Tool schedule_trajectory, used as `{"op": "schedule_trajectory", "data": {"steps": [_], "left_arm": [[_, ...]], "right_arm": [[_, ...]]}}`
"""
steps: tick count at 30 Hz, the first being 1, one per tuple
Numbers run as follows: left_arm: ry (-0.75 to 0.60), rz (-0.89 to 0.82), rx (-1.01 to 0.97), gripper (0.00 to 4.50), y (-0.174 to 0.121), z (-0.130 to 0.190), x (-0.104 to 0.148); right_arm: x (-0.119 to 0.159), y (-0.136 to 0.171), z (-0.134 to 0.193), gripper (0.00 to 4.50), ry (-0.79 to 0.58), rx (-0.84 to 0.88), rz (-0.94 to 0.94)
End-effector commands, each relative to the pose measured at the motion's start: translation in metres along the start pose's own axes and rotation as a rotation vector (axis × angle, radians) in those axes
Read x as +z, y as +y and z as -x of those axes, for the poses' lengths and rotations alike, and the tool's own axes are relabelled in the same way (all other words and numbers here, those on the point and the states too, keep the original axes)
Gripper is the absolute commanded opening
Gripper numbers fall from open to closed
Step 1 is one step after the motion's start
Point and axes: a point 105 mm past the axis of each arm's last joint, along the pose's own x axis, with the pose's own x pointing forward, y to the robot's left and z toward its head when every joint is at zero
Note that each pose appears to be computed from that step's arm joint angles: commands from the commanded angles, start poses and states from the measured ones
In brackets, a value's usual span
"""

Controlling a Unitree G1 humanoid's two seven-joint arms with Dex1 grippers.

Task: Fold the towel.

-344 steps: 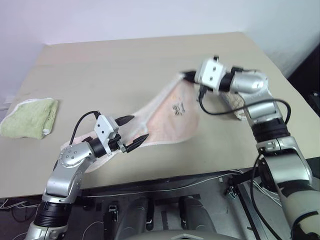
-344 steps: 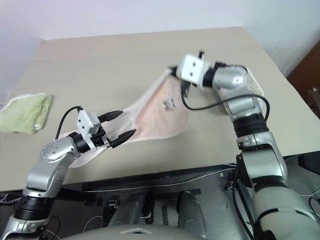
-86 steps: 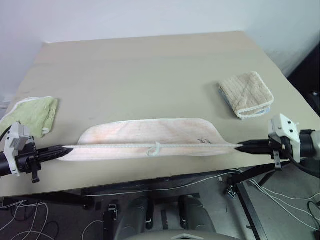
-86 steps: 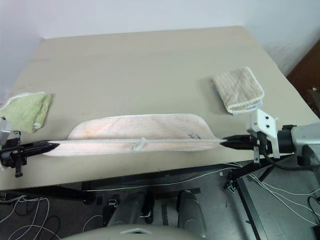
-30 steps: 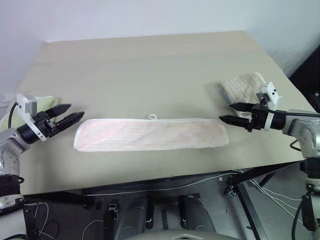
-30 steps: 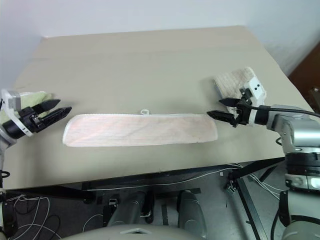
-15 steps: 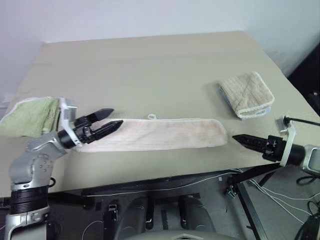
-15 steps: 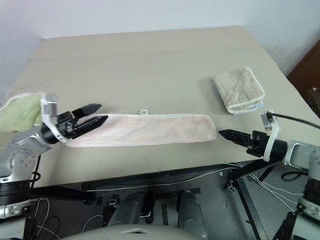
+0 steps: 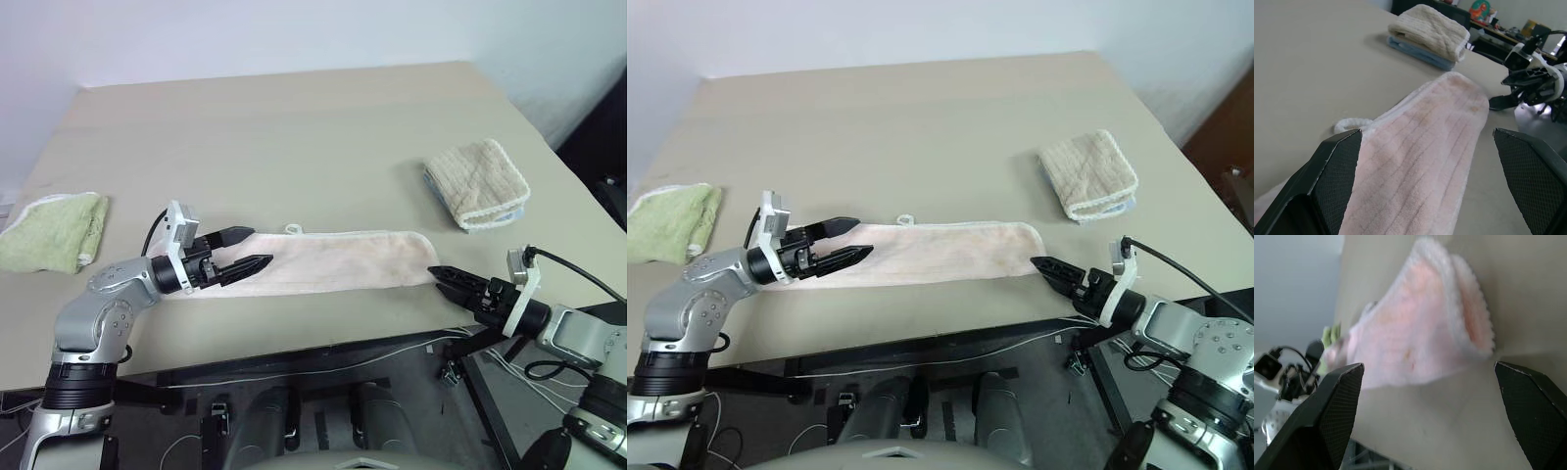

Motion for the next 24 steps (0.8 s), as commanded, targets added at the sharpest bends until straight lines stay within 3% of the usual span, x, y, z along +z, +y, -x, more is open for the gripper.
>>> {"op": "schedule_trajectory", "data": {"steps": [1, 8, 9, 12, 22, 24], "left_arm": [[-0.011, -0.059, -0.020, 4.50, -0.006, -0.005, 0.009], [-0.012, -0.064, -0.025, 4.50, -0.007, -0.008, 0.007], [-0.014, -0.064, -0.021, 4.50, -0.006, -0.008, 0.007], [-0.026, -0.067, -0.051, 4.50, -0.012, -0.009, 0.008], [-0.014, -0.077, -0.043, 4.50, -0.015, -0.006, 0.000], [-0.020, -0.063, -0.036, 4.50, -0.015, -0.005, 0.000]], "right_arm": [[0.002, -0.002, -0.006, 4.48, -0.020, -0.024, -0.037], [0.003, -0.003, -0.020, 4.48, 0.006, -0.039, -0.061], [0.003, -0.002, -0.023, 4.31, 0.010, -0.038, -0.061], [0.001, 0.002, -0.028, 3.56, 0.024, -0.020, -0.058], [0.000, 0.010, -0.030, 0.11, 0.024, 0.008, -0.039], [-0.001, 0.011, -0.028, 0.05, 0.020, 0.019, -0.040]]}}
